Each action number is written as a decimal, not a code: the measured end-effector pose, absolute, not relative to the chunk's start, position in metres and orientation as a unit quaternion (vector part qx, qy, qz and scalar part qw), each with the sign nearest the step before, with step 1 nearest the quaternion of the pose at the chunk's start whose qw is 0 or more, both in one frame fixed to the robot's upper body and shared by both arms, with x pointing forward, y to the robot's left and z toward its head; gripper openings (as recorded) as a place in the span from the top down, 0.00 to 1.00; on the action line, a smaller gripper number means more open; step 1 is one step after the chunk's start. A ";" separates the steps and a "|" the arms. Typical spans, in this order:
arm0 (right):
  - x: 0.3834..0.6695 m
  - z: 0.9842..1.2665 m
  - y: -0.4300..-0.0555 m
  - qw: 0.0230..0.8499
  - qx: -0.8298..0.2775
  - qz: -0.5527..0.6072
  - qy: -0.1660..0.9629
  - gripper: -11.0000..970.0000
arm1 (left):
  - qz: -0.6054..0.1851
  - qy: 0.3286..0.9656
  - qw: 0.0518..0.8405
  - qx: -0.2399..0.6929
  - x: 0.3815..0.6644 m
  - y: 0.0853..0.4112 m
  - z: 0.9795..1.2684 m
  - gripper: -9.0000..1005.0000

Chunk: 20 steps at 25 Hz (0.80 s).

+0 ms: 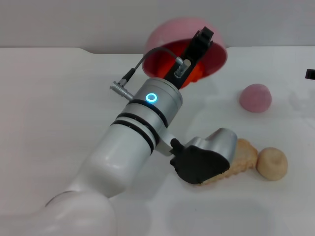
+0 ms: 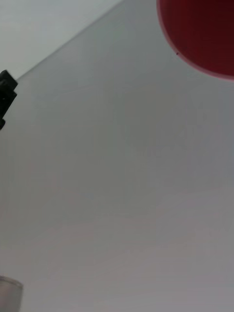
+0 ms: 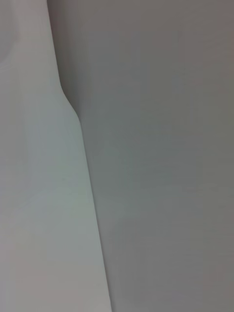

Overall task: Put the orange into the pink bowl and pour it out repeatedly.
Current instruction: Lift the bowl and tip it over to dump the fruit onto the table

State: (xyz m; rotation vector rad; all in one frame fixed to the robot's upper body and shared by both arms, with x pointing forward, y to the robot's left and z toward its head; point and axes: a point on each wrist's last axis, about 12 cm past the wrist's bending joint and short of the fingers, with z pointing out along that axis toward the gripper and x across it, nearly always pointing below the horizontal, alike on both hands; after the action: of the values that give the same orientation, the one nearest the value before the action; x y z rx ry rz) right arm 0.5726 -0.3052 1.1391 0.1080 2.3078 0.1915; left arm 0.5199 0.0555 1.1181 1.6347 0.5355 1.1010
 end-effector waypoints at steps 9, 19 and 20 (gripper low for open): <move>0.574 1.140 -0.302 0.398 0.037 0.078 0.913 0.44 | 0.493 0.198 0.523 0.667 0.515 0.058 1.119 0.95; 0.577 1.140 -0.293 0.397 0.020 0.080 0.914 0.44 | 0.386 0.407 0.595 0.575 0.535 0.064 1.146 0.95; 0.577 1.140 -0.292 0.397 0.017 0.080 0.914 0.44 | 0.371 0.441 0.598 0.557 0.539 0.066 1.151 0.95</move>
State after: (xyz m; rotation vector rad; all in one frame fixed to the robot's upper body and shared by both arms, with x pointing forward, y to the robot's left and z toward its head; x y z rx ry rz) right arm 0.5774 -0.2915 1.1401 0.0423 2.3152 0.2029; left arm 0.5391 0.0660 1.1513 1.2928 1.0233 0.8616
